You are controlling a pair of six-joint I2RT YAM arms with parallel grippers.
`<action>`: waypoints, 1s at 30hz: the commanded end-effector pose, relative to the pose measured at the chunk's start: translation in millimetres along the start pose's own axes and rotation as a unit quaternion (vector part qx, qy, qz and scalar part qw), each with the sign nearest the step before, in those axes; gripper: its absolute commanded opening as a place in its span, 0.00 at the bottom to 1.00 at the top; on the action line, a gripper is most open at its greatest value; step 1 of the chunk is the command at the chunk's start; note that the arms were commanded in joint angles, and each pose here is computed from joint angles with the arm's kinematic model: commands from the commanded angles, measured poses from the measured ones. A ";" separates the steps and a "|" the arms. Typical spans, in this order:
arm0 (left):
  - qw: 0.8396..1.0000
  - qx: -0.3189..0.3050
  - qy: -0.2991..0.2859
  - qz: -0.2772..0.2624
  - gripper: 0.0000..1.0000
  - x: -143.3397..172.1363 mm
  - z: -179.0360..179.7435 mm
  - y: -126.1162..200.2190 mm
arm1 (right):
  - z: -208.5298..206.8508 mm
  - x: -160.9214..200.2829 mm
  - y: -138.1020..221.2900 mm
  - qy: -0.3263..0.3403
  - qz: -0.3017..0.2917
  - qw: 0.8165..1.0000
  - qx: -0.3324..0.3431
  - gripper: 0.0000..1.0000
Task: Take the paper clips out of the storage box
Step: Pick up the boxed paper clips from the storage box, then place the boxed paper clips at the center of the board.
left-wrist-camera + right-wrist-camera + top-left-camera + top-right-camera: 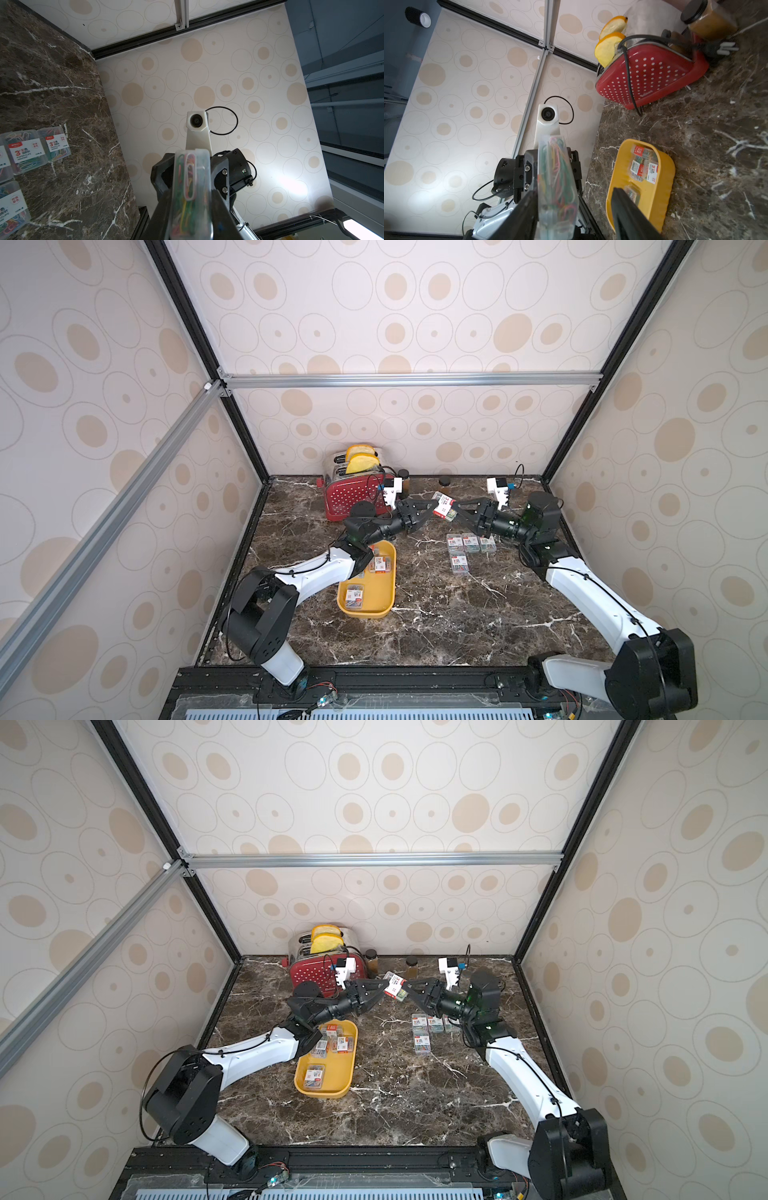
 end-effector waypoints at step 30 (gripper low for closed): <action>0.935 -0.003 -0.180 0.305 0.63 21.7 -23.4 46.7 | -12.6 22.6 -1.9 0.083 0.220 0.972 -0.012 0.16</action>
Point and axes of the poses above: each gripper's point midway between its finger pads, its own y axis back along the fingers, its own z axis along the line the jaws close on, x = y × z, the point moved 7 cm from there along y, back along the fingers, and after that the axes turned 13 degrees about -y, right-handed, at the moved point
